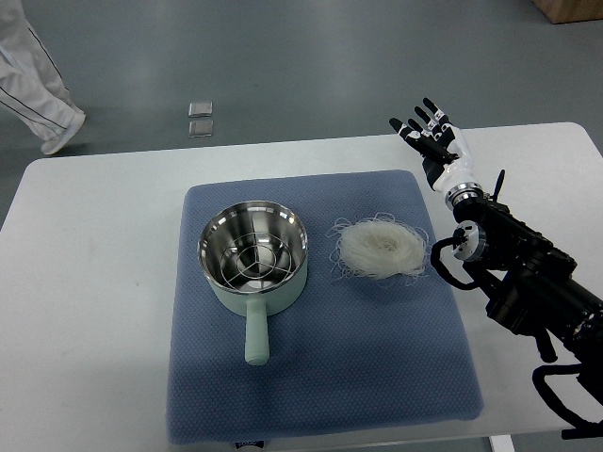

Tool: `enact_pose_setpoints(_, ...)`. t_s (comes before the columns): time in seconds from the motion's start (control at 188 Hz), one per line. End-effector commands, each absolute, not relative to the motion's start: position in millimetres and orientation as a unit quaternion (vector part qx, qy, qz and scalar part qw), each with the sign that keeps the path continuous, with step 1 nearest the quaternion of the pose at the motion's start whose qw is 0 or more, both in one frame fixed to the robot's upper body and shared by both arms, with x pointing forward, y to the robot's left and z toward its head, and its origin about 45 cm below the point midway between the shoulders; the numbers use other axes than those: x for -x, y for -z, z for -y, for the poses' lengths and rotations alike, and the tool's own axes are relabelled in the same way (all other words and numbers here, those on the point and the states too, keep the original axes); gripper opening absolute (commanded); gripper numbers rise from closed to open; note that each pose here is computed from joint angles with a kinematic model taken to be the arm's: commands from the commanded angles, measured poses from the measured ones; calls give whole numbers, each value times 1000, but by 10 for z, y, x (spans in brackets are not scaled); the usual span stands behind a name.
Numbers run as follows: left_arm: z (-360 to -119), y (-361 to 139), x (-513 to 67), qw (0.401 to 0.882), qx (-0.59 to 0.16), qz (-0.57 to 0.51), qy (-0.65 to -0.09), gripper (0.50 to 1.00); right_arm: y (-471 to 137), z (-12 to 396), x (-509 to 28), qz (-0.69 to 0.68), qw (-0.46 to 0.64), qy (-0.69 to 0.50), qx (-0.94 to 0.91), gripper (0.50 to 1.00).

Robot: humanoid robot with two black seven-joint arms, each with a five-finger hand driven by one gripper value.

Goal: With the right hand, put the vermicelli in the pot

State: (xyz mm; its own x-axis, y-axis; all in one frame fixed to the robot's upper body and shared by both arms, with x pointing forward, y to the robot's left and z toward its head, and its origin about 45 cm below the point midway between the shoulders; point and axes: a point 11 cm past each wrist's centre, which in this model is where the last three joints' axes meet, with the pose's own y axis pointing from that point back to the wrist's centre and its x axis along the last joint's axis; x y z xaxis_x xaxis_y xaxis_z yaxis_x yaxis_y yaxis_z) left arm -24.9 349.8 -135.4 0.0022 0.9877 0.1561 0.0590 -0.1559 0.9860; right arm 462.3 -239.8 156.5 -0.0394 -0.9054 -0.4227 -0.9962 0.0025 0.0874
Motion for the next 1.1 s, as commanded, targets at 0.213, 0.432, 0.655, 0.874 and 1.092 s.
enact_pose_setpoints(0.213,-3502,1353,249,443,-551,-475,-524,1000,-1572,2395,-4627,-697,124,-183,682,921)
enact_pose_setpoints(0.432,-3536,1348,249,439,-553,-472,-527,1000,-1584,2392,-4630,-696,125,-182,683,921)
enact_pose_setpoints(0.655,-3514,1352,248,441,-551,-474,-526,1000,-1587,2403,-4632,-697,126,-182,682,921)
enact_pose_setpoints(0.874,-3514,1352,248,441,-551,-474,-526,1000,-1592,2405,-4635,-697,126,-181,682,921)
enact_pose_setpoints(1.092,-3514,1352,229,441,-550,-474,-527,1000,-1674,2370,-4686,-696,131,-177,684,921)
